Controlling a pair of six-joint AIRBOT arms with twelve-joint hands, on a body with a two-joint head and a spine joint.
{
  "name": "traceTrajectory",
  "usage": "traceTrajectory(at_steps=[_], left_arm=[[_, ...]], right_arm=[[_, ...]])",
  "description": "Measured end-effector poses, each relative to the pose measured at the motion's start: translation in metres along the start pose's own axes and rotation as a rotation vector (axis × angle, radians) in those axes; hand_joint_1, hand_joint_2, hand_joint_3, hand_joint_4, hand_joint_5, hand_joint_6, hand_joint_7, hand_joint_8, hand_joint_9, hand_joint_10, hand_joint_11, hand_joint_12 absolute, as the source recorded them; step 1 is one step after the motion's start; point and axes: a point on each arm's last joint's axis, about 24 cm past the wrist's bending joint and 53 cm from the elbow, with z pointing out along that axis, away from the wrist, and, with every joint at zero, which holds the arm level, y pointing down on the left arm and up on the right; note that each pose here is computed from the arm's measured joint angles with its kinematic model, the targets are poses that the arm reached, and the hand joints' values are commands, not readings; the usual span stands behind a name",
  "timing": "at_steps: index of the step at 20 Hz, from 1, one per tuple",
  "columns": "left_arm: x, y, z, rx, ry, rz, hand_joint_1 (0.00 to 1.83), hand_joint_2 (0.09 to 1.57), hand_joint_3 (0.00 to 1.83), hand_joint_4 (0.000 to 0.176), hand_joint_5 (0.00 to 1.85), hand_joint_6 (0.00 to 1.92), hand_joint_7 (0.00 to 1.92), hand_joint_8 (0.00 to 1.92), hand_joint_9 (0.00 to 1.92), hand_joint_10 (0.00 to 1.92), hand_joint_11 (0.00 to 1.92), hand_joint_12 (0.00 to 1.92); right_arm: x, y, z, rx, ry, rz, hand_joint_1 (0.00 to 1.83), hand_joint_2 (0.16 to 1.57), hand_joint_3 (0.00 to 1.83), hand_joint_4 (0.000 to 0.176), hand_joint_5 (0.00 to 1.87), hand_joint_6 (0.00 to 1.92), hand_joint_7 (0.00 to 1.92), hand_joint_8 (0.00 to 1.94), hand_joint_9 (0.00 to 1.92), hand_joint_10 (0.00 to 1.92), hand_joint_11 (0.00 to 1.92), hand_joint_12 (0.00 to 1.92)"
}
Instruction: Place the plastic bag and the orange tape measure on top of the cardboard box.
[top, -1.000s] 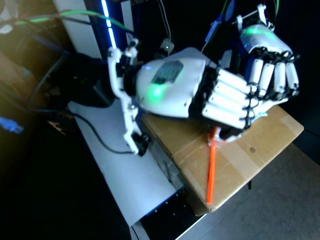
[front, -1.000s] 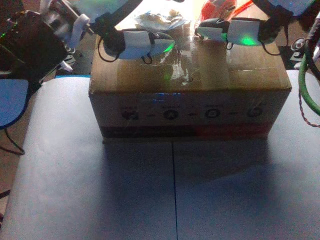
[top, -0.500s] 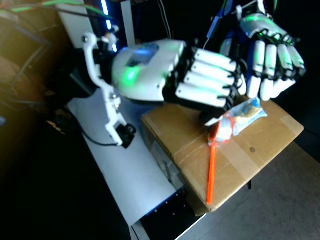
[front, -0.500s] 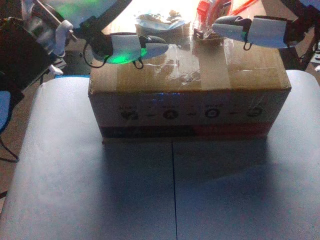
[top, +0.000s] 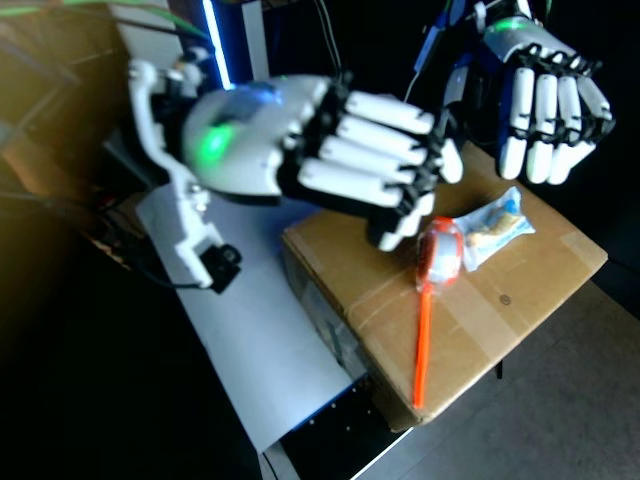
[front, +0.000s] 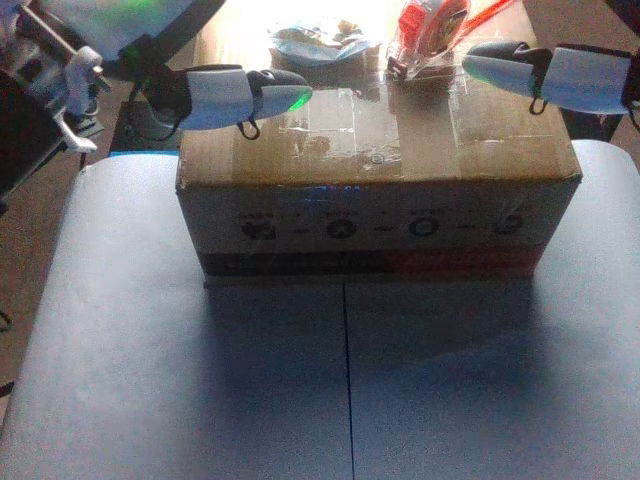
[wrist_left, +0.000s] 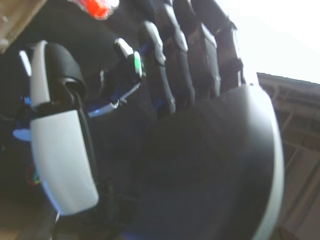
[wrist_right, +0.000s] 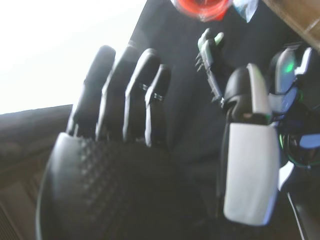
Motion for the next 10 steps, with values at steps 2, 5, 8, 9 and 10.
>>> traceTrajectory(at_steps=[2,5,8,9,10], left_arm=[[-0.005,-0.002,-0.004,0.005,-0.019,0.0,0.84,1.02,0.0,0.0,0.57,0.0,0.54,0.0,0.34,0.54,0.12,1.44],[-0.009,-0.002,-0.01,0.005,-0.03,0.003,0.79,1.02,0.0,0.0,0.57,0.0,0.57,0.01,0.36,0.59,0.16,1.45],[-0.007,-0.003,-0.016,0.006,-0.028,0.003,0.78,0.98,0.0,0.0,0.65,0.02,0.62,0.02,0.3,0.89,0.02,1.65],[-0.006,-0.004,-0.017,0.008,-0.03,0.002,0.76,0.98,0.0,0.0,0.65,0.02,0.63,0.03,0.25,1.0,0.0,1.7],[-0.009,-0.005,-0.02,0.011,-0.042,0.0,0.75,0.98,0.0,0.0,0.65,0.02,0.62,0.04,0.22,1.05,0.0,1.72]], right_arm=[[-0.003,0.006,-0.006,-0.008,-0.007,0.004,0.9,0.94,0.0,0.0,0.36,0.87,0.45,1.29,0.44,1.45,0.37,1.72],[-0.008,0.007,-0.008,-0.009,-0.016,-0.002,0.97,0.97,0.0,0.0,0.37,0.95,0.47,1.29,0.46,1.41,0.34,1.72],[-0.006,0.01,-0.023,-0.01,-0.011,-0.002,1.02,0.97,0.0,0.0,0.4,0.91,0.49,1.23,0.47,1.35,0.35,1.69],[-0.006,0.01,-0.026,-0.008,-0.008,-0.003,0.97,0.95,0.0,0.0,0.43,0.86,0.48,1.34,0.46,1.52,0.36,1.82],[-0.009,0.012,-0.029,-0.012,-0.017,-0.005,0.95,0.93,0.0,0.0,0.48,0.77,0.49,1.34,0.46,1.54,0.34,1.88]])
